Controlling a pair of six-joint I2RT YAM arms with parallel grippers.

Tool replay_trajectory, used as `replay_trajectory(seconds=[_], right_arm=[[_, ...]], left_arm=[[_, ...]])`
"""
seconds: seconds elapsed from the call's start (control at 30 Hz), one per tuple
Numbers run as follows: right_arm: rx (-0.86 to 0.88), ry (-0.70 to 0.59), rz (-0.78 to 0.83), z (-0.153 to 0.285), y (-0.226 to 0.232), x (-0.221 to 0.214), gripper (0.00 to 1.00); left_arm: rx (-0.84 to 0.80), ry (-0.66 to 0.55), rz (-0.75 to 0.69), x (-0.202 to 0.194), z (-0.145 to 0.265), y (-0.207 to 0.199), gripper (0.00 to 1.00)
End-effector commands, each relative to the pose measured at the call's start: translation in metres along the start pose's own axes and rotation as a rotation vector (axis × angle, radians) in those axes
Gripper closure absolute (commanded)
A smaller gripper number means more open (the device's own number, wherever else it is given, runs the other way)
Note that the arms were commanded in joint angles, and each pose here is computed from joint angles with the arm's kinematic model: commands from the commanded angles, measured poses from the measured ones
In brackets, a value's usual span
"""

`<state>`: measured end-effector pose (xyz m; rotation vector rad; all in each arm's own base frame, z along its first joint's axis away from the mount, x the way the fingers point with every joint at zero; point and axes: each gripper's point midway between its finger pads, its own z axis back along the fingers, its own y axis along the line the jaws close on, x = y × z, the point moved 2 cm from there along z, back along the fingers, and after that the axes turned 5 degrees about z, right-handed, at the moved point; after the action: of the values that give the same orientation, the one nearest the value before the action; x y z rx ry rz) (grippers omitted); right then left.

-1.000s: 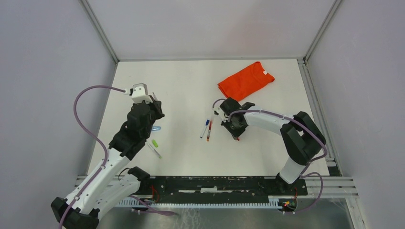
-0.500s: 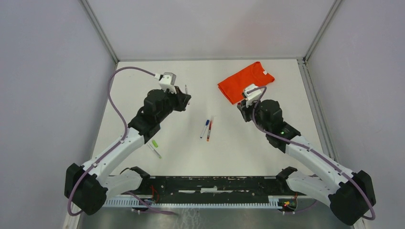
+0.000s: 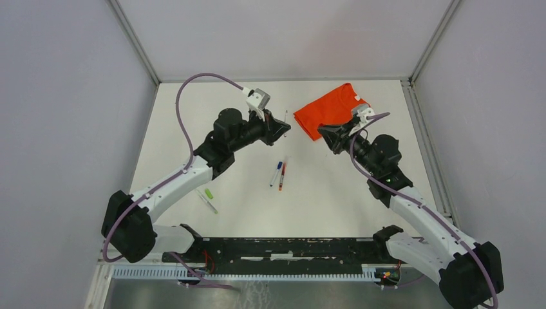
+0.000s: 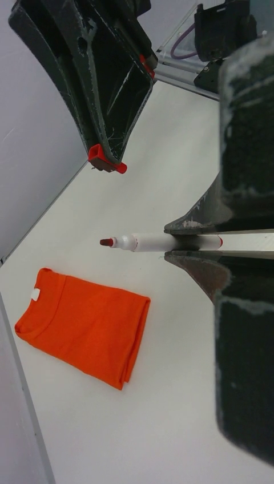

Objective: Insert the pens into the pen caps
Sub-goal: Insert the pen cap onto the pen.

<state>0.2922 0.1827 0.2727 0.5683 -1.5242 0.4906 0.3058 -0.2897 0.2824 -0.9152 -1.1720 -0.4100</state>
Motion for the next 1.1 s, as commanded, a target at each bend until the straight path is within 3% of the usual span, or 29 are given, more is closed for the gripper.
replay_trajectory(seconds=[0.0,0.17,0.37,1.07], right_arm=[[0.141,-0.216,-0.098,0.008,0.027,0.049,1.00],[0.173,-0.337,-0.132,0.015,0.034,0.083,1.00],[0.210,-0.385,-0.139,0.017,0.040,0.105,1.00],[0.339,-0.343,-0.188,0.005,0.056,0.096,1.00]], left_arm=[[-0.119,-0.020,-0.147,0.011,0.001,-0.031,0.98],[-0.141,0.016,-0.170,-0.001,0.003,-0.046,0.98],[-0.182,0.051,-0.171,-0.010,0.002,-0.059,0.98],[-0.230,0.103,-0.195,-0.025,-0.001,-0.074,0.98]])
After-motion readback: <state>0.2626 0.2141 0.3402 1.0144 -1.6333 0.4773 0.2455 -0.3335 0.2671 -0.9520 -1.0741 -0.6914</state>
